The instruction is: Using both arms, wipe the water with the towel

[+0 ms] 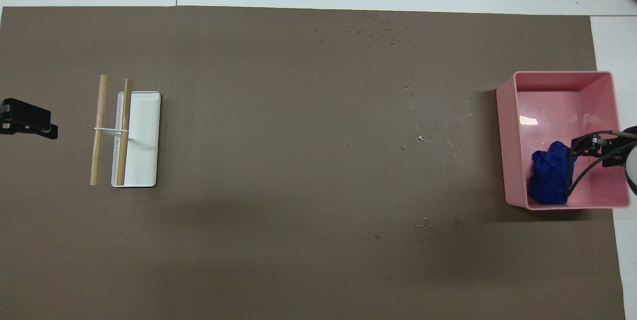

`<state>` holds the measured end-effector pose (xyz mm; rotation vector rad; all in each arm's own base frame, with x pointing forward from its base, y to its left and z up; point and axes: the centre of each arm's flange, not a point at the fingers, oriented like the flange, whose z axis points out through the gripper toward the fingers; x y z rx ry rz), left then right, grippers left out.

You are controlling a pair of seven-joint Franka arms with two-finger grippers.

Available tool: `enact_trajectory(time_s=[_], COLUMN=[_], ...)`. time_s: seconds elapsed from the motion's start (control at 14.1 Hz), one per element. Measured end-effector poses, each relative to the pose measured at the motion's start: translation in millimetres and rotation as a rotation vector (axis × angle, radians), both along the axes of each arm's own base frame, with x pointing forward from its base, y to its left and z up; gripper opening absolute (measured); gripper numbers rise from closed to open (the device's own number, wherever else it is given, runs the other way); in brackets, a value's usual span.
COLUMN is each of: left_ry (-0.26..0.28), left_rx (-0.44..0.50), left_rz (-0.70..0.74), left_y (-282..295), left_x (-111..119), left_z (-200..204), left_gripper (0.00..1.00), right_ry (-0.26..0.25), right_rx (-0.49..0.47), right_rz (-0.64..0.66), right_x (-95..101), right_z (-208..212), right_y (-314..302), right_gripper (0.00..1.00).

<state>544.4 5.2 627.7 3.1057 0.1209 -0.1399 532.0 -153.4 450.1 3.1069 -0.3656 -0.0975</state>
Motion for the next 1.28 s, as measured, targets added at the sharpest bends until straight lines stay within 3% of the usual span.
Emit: enact_trajectory(time_s=[0.07,0.28,0.64,0.78,1.28], left_ry=[0.0,0.0,-0.001,-0.002,-0.002], left_rx=[0.0,0.0,0.0,0.0,0.0], left_rz=[0.0,0.004,-0.005,-0.005,-0.009], left_y=[0,2,-2,-2,-4], left_x=[0,0,0,0,0], left_z=[0,0,0,0,0], left_gripper=[1.0,1.0,1.0,1.0,1.0], right_ry=[-0.003,-0.004,-0.031,-0.051,-0.022], right_rx=[-0.004,-0.012,-0.023,-0.023,-0.023], right_rz=[0.038,0.107,0.082,0.07,0.022], right_x=[3.6,10.3,14.0,13.9,11.6], right_z=[21,80,150,166,171], right_y=[22,85,175,180,152], right_gripper=[1.0,1.0,1.0,1.0,1.0])
